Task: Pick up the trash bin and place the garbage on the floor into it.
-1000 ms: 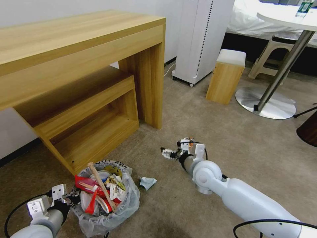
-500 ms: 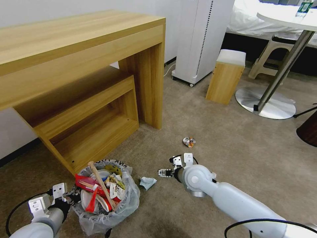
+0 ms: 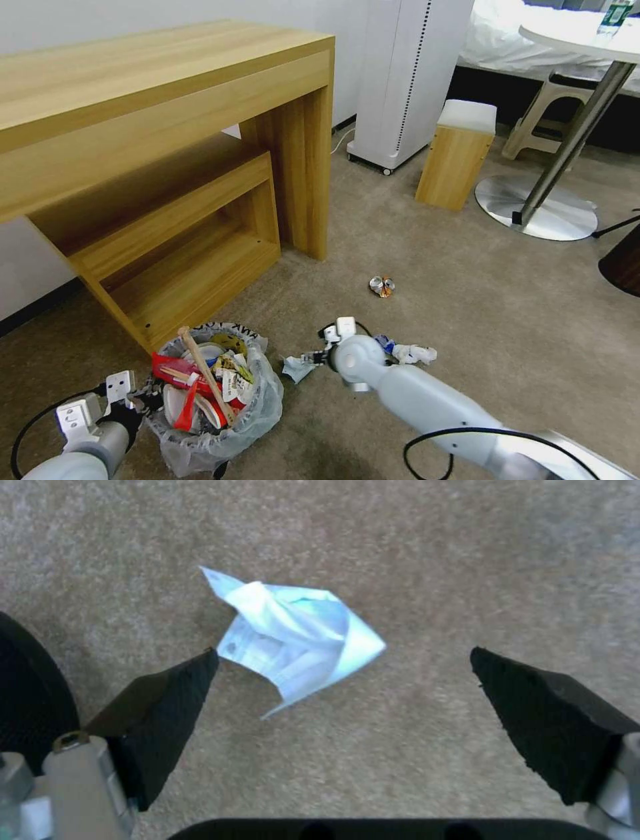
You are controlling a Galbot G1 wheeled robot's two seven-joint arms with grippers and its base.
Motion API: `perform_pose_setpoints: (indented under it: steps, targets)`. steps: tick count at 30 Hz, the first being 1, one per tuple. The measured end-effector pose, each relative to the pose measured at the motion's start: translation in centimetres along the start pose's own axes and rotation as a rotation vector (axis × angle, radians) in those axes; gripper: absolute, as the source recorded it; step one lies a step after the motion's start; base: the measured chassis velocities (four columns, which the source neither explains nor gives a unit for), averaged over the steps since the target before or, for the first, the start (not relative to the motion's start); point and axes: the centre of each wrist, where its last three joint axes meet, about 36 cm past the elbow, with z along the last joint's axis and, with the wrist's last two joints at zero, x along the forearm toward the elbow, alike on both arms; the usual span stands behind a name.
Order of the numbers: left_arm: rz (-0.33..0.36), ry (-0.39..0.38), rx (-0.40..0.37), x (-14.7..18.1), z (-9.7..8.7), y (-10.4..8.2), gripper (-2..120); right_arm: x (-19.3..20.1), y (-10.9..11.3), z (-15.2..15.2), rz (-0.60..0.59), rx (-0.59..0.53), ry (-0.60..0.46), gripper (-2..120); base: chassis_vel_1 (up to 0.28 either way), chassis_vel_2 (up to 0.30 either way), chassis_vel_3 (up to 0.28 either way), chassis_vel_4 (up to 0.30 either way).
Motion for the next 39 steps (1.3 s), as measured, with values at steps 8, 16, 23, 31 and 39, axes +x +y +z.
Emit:
perform_pose_setpoints:
  steps: [8,16,23,31,39]
  targets:
    - [-0.001,-0.006,0.007,0.0,0.0,0.0,1,-2.7,-0.1,1.0,0.051,0.015,0.003,96,0.000,0.000,0.000,0.000]
    - [0.002,-0.010,0.013,0.0,0.1,-0.1,1,-4.2,-0.2,1.9,0.071,0.038,0.003,80,0.000,0.000,0.000,0.000]
    - [0.016,-0.018,0.015,0.4,0.0,-0.6,1,-5.4,0.3,2.9,0.083,0.072,-0.005,56,0.000,0.000,0.000,0.000]
    - [0.033,-0.021,0.023,0.8,0.2,-1.1,1,-6.0,0.9,3.7,0.087,0.109,-0.030,39,0.000,0.000,0.000,0.000]
    - [0.036,-0.030,0.028,0.7,0.2,-1.2,1,-4.9,0.8,3.9,0.071,0.128,-0.053,9,0.000,0.000,0.000,0.000]
